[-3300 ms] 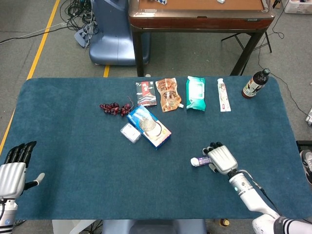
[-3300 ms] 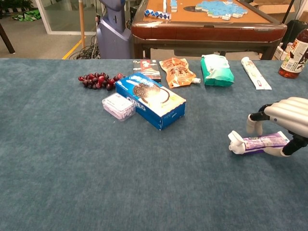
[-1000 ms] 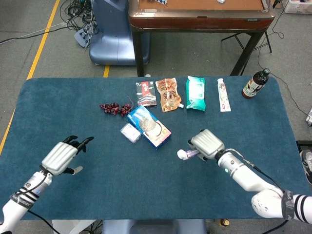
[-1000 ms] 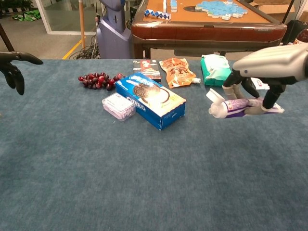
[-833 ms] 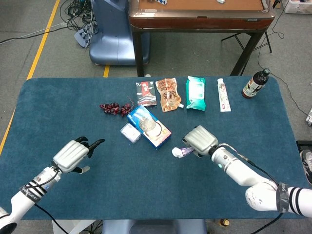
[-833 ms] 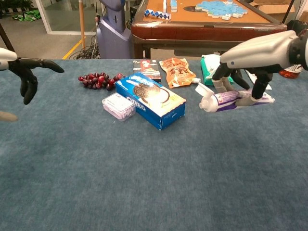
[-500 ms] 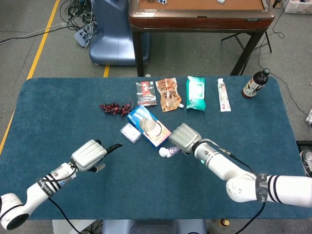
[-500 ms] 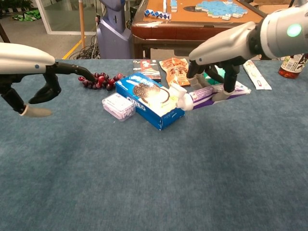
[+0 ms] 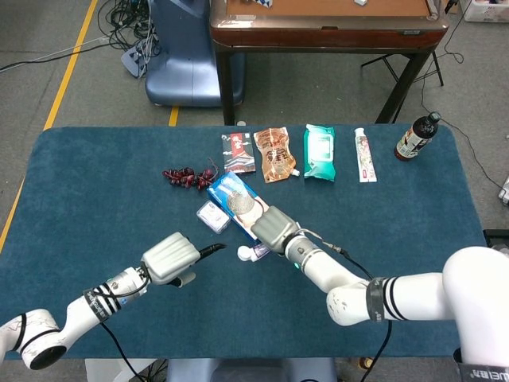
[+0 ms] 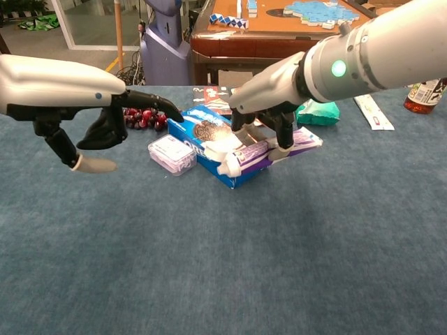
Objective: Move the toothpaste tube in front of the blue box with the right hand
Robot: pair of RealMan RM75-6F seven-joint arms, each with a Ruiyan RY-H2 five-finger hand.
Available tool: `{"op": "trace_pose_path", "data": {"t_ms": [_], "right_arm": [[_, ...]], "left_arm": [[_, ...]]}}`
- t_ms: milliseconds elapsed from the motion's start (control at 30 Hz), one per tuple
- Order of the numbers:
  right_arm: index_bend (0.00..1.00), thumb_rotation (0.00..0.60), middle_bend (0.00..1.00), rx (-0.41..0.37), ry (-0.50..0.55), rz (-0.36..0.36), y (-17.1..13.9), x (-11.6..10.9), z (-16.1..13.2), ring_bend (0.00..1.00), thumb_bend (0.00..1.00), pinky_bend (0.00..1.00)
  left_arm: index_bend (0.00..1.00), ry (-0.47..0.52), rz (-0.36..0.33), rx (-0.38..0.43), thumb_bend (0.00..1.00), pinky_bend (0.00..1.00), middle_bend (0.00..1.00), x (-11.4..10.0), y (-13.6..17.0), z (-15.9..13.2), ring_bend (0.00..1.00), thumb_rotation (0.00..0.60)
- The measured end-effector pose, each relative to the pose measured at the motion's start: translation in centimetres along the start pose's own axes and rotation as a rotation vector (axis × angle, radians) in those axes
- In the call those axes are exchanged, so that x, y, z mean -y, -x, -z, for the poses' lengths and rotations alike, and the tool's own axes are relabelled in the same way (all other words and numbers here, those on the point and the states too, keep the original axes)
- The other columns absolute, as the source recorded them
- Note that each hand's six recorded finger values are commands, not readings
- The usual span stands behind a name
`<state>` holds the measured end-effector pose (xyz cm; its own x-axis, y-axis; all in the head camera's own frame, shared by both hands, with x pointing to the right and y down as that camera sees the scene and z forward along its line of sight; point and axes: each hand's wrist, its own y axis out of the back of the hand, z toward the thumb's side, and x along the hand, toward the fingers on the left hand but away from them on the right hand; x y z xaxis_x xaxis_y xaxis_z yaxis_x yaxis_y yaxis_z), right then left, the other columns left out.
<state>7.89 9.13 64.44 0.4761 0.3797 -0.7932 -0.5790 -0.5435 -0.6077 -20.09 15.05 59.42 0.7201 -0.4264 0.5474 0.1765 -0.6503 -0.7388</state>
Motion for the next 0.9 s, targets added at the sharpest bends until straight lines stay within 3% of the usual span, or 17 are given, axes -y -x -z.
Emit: {"op": "trace_pose_path", "data": {"t_ms": [900], "right_arm": [[0.80, 0.600, 0.75, -0.016, 0.036, 0.049, 0.7, -1.2, -1.4, 0.62, 0.87, 0.38]], "left_arm": [[0.10, 0.005, 0.044, 0.023, 0.33, 0.58, 0.82, 2.1, -1.8, -0.9, 0.68, 0.600]]}}
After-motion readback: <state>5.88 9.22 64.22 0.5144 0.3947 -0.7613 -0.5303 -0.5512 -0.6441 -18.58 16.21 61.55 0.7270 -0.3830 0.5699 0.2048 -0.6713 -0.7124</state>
